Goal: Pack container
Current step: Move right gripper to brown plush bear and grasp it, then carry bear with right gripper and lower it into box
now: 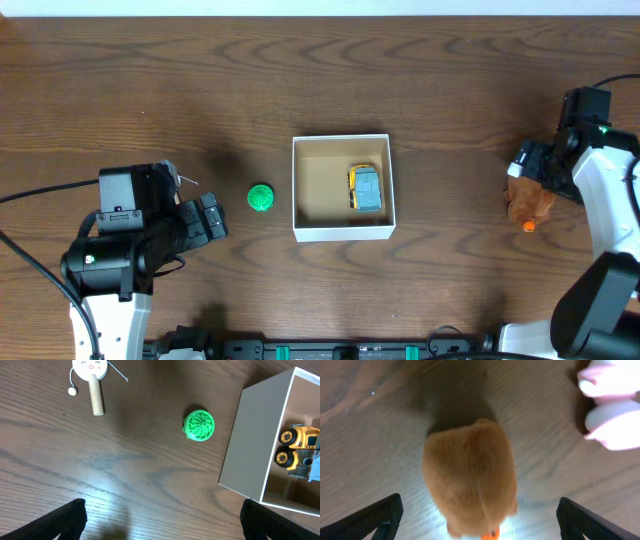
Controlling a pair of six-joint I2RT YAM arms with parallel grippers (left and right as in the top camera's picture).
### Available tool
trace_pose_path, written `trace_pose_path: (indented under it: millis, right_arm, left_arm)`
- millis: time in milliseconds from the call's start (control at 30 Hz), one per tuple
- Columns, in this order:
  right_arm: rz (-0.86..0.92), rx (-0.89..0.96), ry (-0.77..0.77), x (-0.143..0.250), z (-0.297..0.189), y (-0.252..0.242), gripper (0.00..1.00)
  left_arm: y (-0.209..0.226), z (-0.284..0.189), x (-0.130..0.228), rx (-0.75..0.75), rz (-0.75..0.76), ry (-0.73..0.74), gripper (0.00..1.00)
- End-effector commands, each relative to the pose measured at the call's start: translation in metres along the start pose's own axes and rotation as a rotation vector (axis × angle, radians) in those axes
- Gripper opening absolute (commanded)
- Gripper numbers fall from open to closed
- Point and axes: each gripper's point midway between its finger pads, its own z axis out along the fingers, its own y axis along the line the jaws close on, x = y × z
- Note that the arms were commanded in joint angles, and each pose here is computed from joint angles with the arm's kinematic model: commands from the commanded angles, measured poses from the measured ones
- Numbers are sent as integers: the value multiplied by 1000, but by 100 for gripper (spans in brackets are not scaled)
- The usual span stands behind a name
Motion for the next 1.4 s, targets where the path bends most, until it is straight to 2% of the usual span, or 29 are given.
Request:
trace_pose_path:
  millis: [0, 233, 267, 300, 500, 633, 667, 833, 1033, 1233, 1267, 1367]
  right_arm:
    - [-37, 13, 55, 9, 19, -4, 99]
    - [-61, -14, 160, 24, 48, 5, 99]
    - [-62, -28, 173, 26, 51, 8, 97]
    - [-62, -39, 182, 27, 53, 10, 91]
    - [-61, -56, 184, 28, 53, 14, 40]
    - [-57, -87, 164, 24, 44, 19, 12]
    - [-56, -110, 155, 22, 39, 22, 10]
    - [-75, -205, 53, 6, -7, 41, 10]
    - [-127, -336, -151, -4, -100, 78, 6]
    - [-219, -551, -315, 26, -185, 147, 4]
    - [-244, -591, -327, 34, -196, 162, 1]
    - [-344, -673, -356, 60, -217, 204, 1]
  left_arm:
    - [-4, -6, -3, 14, 18, -13, 98]
    - [-4, -6, -3, 15, 18, -13, 98]
    - [-4, -5, -3, 14, 18, -13, 98]
    - [-4, -6, -3, 15, 18, -13, 98]
    - [-4, -5, -3, 15, 18, -13, 98]
    - [-4, -5, -3, 15, 18, -14, 98]
    - [-4, -6, -3, 15, 18, -14, 98]
    - [-4, -6, -3, 15, 18, -14, 98]
    - [-4, -6, -3, 15, 18, -14, 98]
    - [-4, -6, -3, 15, 18, -14, 98]
    - [-4, -6, -3, 15, 18, -14, 98]
    - [-4, -6, -3, 15, 18, -14, 98]
